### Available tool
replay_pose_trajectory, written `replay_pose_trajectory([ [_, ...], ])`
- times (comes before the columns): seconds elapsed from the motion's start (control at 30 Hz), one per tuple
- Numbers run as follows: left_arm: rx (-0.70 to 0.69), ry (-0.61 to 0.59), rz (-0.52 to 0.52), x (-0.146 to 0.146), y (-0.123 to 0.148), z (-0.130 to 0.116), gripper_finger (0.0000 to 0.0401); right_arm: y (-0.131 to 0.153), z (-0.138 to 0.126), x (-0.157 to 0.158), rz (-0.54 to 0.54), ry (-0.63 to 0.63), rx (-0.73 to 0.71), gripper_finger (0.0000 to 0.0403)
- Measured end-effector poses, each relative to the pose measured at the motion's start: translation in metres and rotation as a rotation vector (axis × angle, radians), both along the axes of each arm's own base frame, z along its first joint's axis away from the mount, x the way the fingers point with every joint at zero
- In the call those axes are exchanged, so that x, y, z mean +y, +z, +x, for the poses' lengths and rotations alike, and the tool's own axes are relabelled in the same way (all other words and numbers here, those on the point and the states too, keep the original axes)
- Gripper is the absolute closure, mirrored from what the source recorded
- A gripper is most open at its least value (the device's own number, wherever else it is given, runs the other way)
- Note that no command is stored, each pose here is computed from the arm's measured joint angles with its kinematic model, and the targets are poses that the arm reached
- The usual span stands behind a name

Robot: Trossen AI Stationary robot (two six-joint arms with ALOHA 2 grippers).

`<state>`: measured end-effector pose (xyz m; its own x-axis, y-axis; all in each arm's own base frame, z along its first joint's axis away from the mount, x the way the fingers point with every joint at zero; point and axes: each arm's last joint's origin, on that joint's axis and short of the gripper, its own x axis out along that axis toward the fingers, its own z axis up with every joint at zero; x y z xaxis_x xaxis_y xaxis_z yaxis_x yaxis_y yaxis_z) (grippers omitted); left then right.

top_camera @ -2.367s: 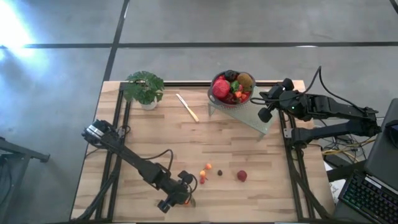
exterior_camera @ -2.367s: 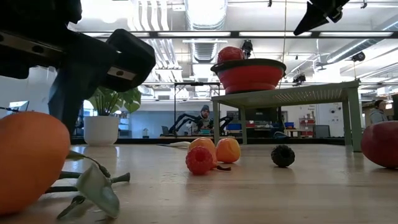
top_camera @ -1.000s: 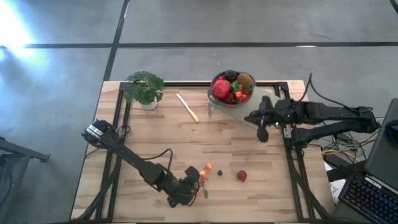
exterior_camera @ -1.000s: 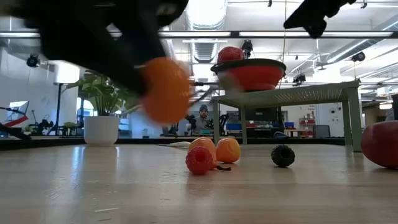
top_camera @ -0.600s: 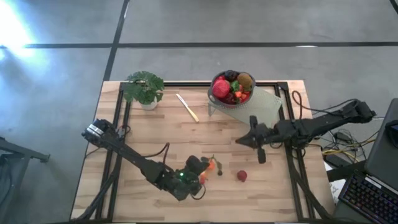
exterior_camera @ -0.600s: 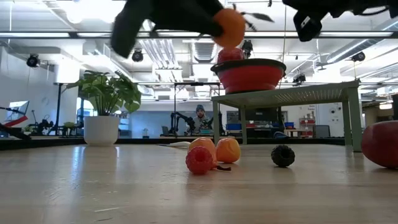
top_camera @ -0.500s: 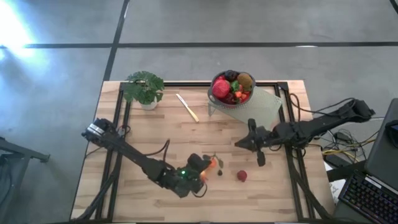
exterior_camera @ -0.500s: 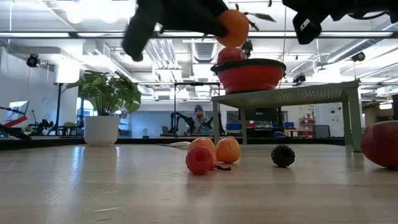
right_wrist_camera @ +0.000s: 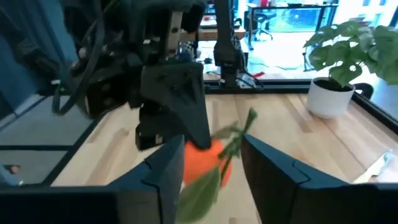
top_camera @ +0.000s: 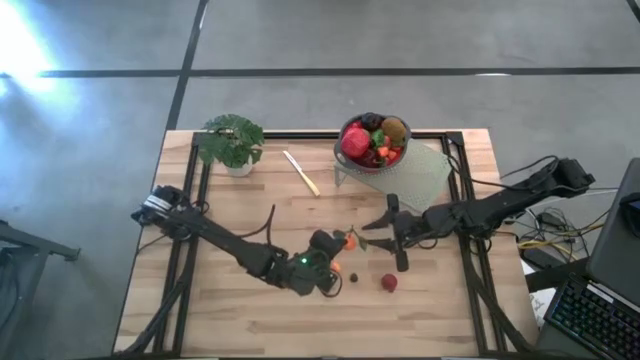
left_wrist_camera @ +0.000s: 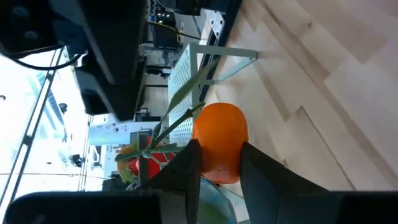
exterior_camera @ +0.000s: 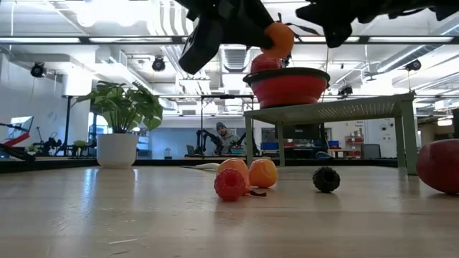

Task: Pick & Place Fruit
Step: Put the orange into the red gray colander on the shelf

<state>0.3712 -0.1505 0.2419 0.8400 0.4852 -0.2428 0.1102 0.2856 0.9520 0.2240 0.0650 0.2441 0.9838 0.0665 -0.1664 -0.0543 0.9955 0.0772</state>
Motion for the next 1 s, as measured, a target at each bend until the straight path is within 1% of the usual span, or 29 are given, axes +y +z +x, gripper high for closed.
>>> replay_pose_trajectory([
  [0.17, 0.015, -0.006, 0.029, 0.001, 0.0, 0.0, 0.0307, 0.005, 0.009, 0.001, -0.016, -0.048, -0.002, 0.0222],
  [0.33, 0.026, -0.018, 0.063, 0.001, 0.001, 0.001, 0.0307, 0.008, 0.015, 0.003, -0.015, -0.051, -0.004, 0.022],
  [0.57, -0.018, -0.036, 0.096, 0.0, 0.009, 0.004, 0.0307, 0.008, 0.018, 0.003, -0.037, -0.075, -0.001, 0.0243],
  [0.73, -0.018, -0.05, 0.124, 0.0, 0.011, 0.004, 0.0307, 0.009, 0.018, 0.002, -0.043, -0.1, -0.016, 0.0266],
  [1.0, -0.022, -0.045, 0.122, 0.003, 0.011, 0.006, 0.0307, 0.011, 0.018, 0.002, -0.07, -0.118, -0.033, 0.032],
])
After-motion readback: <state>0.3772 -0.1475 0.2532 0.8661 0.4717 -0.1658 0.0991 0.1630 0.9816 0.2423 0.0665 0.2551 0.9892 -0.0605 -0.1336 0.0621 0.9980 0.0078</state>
